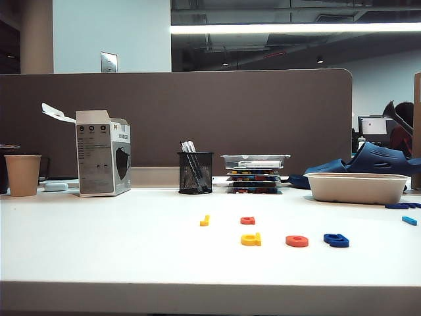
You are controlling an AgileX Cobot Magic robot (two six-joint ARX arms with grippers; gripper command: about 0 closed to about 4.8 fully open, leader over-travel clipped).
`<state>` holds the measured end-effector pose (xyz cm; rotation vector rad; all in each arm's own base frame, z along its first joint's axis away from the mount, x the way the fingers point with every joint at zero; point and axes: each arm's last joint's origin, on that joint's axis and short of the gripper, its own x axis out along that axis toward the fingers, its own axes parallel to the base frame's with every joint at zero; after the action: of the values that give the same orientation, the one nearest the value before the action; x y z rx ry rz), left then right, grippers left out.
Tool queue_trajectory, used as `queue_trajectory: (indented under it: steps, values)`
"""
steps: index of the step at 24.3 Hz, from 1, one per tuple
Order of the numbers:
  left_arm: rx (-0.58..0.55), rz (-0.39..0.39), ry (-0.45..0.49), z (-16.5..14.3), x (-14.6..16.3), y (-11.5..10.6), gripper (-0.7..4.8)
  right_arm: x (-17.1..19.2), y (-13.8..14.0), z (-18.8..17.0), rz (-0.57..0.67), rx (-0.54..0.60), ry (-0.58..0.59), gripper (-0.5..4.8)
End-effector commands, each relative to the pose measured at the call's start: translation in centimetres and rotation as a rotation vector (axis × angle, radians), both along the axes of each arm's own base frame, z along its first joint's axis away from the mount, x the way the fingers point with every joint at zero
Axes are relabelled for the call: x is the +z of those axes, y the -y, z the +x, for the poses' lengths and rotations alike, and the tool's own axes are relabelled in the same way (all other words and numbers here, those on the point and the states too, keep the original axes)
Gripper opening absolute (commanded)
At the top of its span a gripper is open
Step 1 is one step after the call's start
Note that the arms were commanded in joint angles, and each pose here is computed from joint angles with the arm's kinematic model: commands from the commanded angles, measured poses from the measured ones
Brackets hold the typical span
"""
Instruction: Select the appropriate letters from the row of letter magnets placed on the table to arrange into the word "dog".
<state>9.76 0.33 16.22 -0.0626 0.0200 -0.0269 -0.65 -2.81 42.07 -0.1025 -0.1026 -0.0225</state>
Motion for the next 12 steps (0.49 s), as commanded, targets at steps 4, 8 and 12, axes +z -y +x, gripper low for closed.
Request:
queue_trajectory:
  steps: [4,8,12]
  values:
    - [-0.003,-0.003,-0.016,-0.04,-0.03,0.01,-0.05,0.56,-0.02,-0.08,0.038,0.029,0.048,-0.08]
    - [-0.003,-0.005,-0.044,-0.05,-0.30,0.01,-0.05,0.51,-0.03,-0.07,0.059,0.032,0.045,-0.08]
    - [-0.003,-0.005,-0.048,-0.05,-0.34,0.01,-0.05,0.46,-0.06,-0.05,0.061,0.026,0.039,-0.09]
